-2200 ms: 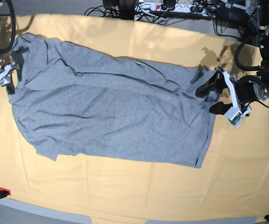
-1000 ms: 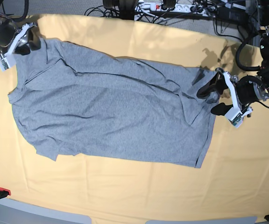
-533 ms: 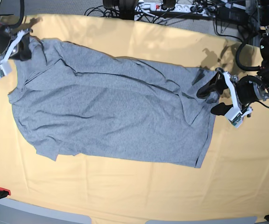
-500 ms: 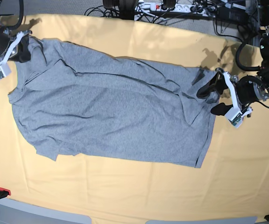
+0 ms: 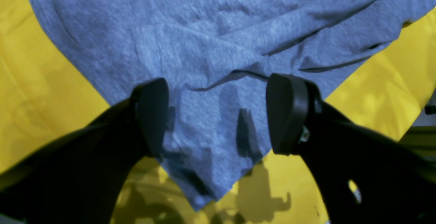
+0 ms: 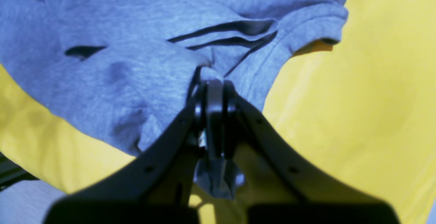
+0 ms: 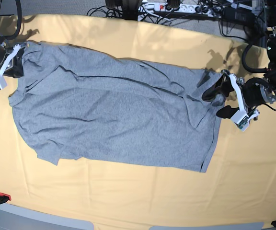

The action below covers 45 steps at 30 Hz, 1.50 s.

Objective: Layout the t-shirt on the table in an organized manner, then fold the t-shirt properly
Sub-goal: 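Lower the held edges and open both grippers to release the shirt, then move both grippers to the shirt's side edges and grasp them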

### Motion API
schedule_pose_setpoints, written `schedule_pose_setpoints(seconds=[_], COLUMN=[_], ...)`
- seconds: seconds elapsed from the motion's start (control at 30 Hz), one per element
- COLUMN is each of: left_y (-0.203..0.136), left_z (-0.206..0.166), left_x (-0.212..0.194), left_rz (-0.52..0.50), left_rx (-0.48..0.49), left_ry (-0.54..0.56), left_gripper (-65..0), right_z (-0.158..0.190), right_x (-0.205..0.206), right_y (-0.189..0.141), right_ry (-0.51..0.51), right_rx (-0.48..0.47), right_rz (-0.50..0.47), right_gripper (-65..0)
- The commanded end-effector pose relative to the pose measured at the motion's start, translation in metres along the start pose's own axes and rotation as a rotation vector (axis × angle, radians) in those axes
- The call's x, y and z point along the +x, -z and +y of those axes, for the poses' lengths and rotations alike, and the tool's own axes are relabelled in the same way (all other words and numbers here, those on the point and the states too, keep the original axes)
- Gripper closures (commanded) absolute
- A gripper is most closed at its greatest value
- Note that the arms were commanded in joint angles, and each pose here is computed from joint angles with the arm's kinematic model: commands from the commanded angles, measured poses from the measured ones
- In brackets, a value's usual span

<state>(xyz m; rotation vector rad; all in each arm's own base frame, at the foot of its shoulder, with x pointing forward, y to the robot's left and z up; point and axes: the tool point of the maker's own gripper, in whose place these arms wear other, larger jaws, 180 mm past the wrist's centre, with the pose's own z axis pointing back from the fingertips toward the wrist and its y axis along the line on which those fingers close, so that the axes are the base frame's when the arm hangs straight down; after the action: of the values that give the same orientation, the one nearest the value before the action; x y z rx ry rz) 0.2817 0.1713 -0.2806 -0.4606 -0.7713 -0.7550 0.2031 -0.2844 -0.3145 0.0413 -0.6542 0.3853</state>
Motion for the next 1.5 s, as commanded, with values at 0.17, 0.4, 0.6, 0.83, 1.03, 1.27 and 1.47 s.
schedule_pose_setpoints(seconds=[0.17,0.4,0.6,0.83,1.03,1.27,1.47], left_y=[-0.018,-0.039,-0.043,-0.055,-0.058,-0.058,-0.059], left_z=[0.017,0.037,0.034,0.039,0.04,0.042,0.047], left_x=[0.007,0.011,-0.006,-0.006,-0.006,-0.007,-0.009], left_rz=[0.007,-0.017,0.041,0.073,0.082,0.082,0.087], left_rx=[0.06,0.145,0.136,0.142,0.147,0.155,0.184], left_ry=[0.016,0.003,-0.007,0.022,0.028,0.016,-0.027], left_gripper=[-44.9,-44.9,-44.9,-44.9,-44.9,-44.9,-44.9], right_z=[-0.011,-0.032,-0.044,-0.056,-0.052,-0.053,-0.012], right_x=[-0.003,-0.011,0.002,0.003,0.009,-0.033,-0.063], right_y=[0.005,0.023,0.024,0.014,-0.016,-0.049,-0.038], right_ry=[0.03,0.14,0.119,0.103,0.233,0.358,0.494], right_rx=[-0.005,-0.005,-0.041,-0.055,0.064,0.038,0.116], right_rz=[-0.024,-0.026,-0.021,0.018,-0.056,-0.078,-0.077], right_gripper=[0.0,-2.3,-6.4,-39.4,-39.4,-39.2,-39.2])
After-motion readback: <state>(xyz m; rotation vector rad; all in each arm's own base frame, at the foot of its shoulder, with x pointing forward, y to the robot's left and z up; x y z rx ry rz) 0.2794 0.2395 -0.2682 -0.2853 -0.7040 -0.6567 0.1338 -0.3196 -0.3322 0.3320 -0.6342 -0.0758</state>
